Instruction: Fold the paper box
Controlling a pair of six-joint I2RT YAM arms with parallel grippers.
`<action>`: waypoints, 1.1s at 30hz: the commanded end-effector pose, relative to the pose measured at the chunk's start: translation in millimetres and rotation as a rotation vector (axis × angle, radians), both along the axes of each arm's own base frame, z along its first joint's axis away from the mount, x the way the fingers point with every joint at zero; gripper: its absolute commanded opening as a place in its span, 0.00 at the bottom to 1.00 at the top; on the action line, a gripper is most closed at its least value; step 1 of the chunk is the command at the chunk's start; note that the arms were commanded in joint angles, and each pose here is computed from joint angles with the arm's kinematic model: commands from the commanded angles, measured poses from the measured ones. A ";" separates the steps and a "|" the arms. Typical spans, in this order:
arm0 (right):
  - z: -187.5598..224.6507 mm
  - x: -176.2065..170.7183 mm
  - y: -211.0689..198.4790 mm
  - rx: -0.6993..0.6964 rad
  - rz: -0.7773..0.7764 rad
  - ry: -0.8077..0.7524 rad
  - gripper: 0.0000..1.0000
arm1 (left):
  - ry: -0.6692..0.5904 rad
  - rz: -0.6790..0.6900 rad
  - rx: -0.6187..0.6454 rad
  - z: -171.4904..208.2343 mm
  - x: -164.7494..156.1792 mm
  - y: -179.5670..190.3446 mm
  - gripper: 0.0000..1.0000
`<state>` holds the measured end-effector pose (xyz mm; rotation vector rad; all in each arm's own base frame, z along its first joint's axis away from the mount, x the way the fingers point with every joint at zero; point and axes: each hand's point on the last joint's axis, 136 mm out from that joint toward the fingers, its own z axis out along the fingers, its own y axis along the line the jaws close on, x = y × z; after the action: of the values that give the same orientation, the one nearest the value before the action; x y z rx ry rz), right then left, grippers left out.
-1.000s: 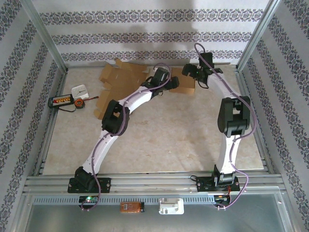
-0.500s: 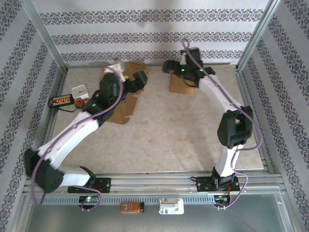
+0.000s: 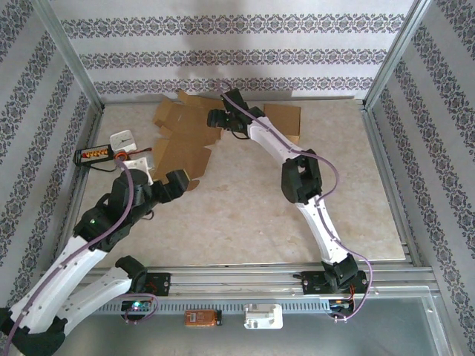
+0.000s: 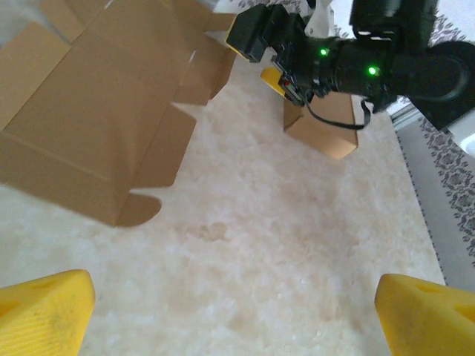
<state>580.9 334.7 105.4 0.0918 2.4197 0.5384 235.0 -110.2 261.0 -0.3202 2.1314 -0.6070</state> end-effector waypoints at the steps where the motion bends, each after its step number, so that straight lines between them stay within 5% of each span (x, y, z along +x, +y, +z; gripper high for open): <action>1: -15.7 8.0 -3.8 0.020 -0.091 0.040 0.87 | 0.090 0.012 0.046 -25.4 -19.5 12.8 0.97; 9: -42.3 8.5 2.8 0.078 -0.087 0.105 0.48 | 0.063 0.032 0.013 -26.0 -22.2 16.2 0.98; 12: -23.0 3.3 -1.1 0.036 -0.038 0.069 0.21 | 0.071 0.029 0.001 -27.3 -21.3 13.7 0.98; 16: 17.5 -12.3 -10.4 -0.074 0.111 -0.015 0.04 | 0.076 0.032 0.004 -26.4 -20.2 13.6 0.98; 25: 99.9 -123.7 -35.7 -0.386 0.709 -0.243 0.00 | 0.039 0.034 0.062 -10.3 -10.1 15.8 0.99; 28: 106.5 -150.6 -57.5 -0.513 0.765 -0.279 0.00 | 0.046 -0.010 0.177 -7.9 -2.1 15.8 0.99; 33: 90.7 -197.5 -71.6 -0.483 0.833 -0.320 0.00 | 0.136 -0.135 0.233 -9.7 13.1 7.0 0.99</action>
<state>401.6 264.4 230.8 -0.9901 2.1449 0.2701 249.6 -101.6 257.4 -0.2380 2.2556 -0.4372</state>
